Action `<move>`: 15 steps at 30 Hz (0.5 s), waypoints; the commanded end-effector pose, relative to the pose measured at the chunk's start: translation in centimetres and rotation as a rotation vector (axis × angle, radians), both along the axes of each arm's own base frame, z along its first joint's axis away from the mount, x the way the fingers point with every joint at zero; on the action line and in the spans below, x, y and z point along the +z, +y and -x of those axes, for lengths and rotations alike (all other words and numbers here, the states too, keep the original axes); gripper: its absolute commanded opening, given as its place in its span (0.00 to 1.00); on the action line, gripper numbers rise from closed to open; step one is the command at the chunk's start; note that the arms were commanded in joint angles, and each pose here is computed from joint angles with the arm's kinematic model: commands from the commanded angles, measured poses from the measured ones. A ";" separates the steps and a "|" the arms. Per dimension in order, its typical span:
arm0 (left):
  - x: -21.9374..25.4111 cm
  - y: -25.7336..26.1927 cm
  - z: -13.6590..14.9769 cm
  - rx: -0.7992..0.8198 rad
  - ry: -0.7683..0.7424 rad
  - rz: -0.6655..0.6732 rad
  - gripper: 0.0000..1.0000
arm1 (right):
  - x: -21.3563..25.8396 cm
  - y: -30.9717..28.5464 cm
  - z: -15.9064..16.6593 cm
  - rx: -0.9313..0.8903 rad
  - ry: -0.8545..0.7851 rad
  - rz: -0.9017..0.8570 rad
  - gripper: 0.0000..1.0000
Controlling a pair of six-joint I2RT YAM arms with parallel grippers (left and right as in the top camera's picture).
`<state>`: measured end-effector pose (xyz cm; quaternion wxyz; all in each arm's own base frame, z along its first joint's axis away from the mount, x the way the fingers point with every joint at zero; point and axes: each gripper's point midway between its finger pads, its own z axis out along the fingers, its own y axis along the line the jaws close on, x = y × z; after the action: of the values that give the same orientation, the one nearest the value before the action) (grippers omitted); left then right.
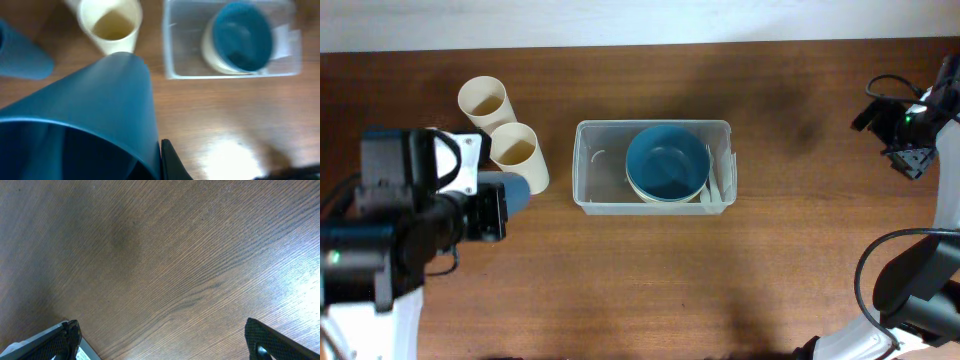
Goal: Pack container
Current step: 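Lift the blue cup and carry it right over the container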
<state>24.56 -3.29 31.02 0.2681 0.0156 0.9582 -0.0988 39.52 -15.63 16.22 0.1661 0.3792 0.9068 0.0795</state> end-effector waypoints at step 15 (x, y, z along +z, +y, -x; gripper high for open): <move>1.9 -10.5 -9.1 -0.381 -0.245 0.140 0.02 | 0.0 -0.4 0.1 -0.016 0.002 0.005 0.99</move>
<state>31.65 -12.17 35.07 0.3853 0.1692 0.8819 -0.2126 39.52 -15.63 16.22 0.1661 0.3794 0.9068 0.0795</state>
